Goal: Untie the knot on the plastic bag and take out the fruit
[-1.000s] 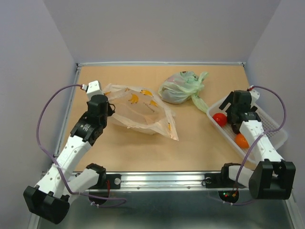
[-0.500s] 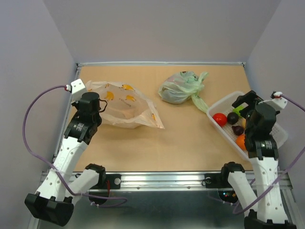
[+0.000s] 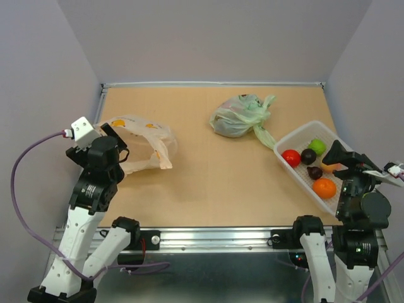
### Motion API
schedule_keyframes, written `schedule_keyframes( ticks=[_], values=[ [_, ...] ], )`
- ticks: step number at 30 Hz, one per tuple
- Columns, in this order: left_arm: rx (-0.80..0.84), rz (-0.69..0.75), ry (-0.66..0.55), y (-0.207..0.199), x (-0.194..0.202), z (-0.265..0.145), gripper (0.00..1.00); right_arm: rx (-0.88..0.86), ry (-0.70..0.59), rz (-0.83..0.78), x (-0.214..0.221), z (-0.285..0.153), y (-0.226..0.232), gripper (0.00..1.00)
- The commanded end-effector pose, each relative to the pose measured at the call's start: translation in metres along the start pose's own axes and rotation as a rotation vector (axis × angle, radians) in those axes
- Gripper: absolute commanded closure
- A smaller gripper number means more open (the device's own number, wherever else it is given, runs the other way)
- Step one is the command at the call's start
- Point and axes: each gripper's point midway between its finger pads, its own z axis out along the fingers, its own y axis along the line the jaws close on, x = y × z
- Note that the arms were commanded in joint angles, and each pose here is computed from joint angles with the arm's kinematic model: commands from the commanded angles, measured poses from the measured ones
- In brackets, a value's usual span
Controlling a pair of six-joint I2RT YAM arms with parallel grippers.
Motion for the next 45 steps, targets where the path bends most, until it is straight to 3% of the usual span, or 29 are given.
schedule_keyframes(
  ticks=[1,6,18,26,31,45],
  values=[
    [0.014,-0.087,-0.065,0.015,-0.029,-0.021,0.04,-0.064,-0.057,-0.06,-0.027,-0.016,0.008,0.0],
    [0.109,-0.17,-0.105,0.023,-0.047,-0.046,0.01,-0.093,-0.047,-0.001,-0.026,-0.031,0.008,0.0],
    [0.311,-0.221,-0.191,0.053,-0.079,-0.111,0.01,-0.187,-0.054,0.031,-0.05,-0.085,0.002,0.0],
    [0.387,-0.312,-0.195,0.073,-0.061,-0.134,0.01,-0.206,-0.026,0.051,-0.054,-0.106,-0.005,0.0],
    [0.429,-0.298,-0.163,0.073,-0.048,-0.14,0.01,-0.24,0.012,0.058,-0.049,-0.116,-0.003,0.0],
    [0.449,-0.341,-0.169,0.079,-0.047,-0.148,0.01,-0.28,0.053,0.067,-0.045,-0.128,-0.001,0.0]
  ],
)
